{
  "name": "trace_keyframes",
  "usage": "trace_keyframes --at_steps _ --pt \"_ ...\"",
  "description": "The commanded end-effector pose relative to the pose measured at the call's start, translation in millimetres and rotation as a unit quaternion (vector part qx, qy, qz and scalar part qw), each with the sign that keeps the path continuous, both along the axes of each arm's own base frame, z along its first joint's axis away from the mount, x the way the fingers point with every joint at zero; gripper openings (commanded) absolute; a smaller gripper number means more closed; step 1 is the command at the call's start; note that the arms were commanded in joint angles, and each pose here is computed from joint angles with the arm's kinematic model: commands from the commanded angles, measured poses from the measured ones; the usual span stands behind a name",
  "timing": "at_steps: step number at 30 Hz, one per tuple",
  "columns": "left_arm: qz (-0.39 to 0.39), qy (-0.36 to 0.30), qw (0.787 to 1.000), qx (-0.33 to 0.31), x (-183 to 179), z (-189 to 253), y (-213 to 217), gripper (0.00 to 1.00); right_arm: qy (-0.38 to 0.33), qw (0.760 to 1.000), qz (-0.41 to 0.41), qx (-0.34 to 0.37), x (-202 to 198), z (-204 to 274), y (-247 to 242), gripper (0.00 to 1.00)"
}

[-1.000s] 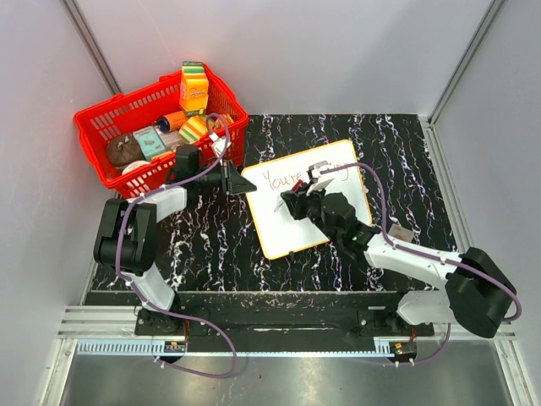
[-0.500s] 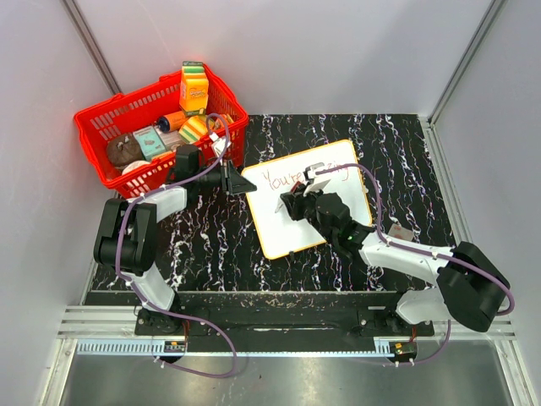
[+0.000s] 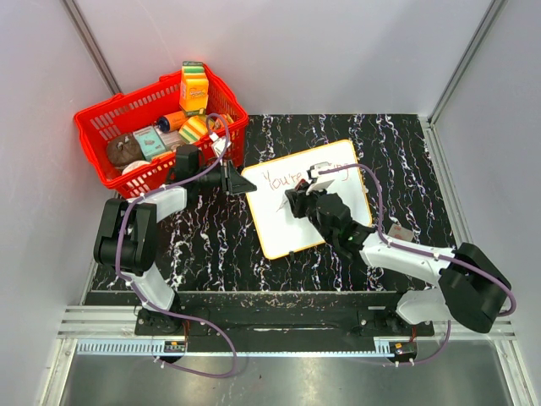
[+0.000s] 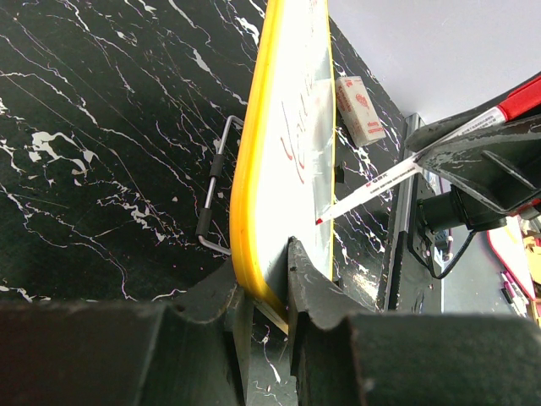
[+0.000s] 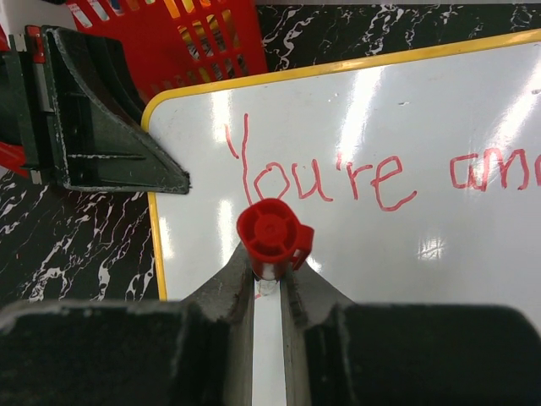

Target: Write a sentence on the whiteboard

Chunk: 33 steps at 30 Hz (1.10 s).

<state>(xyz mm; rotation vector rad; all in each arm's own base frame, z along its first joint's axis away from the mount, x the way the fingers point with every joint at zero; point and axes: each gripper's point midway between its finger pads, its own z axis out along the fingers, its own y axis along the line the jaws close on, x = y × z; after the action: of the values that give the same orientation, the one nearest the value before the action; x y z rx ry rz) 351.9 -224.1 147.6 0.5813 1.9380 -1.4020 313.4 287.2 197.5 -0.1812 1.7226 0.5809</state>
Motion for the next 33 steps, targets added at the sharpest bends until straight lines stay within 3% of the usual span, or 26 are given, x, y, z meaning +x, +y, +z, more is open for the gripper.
trace_keyframes --at_steps 1,6,17,33 --pt "-0.025 -0.033 0.998 0.056 -11 -44 -10 0.00 -0.030 0.999 -0.040 0.005 7 22 -13 0.00" --pt "-0.024 -0.033 0.998 0.056 -11 -44 -10 0.00 -0.035 0.998 -0.043 0.000 7 21 -16 0.00" --pt "-0.024 -0.033 0.998 0.056 -11 -44 -10 0.00 -0.063 0.995 0.011 0.073 -8 66 -2 0.00" --pt "-0.025 -0.034 0.998 0.056 -11 -44 -10 0.00 -0.047 0.998 -0.007 0.041 11 49 10 0.00"
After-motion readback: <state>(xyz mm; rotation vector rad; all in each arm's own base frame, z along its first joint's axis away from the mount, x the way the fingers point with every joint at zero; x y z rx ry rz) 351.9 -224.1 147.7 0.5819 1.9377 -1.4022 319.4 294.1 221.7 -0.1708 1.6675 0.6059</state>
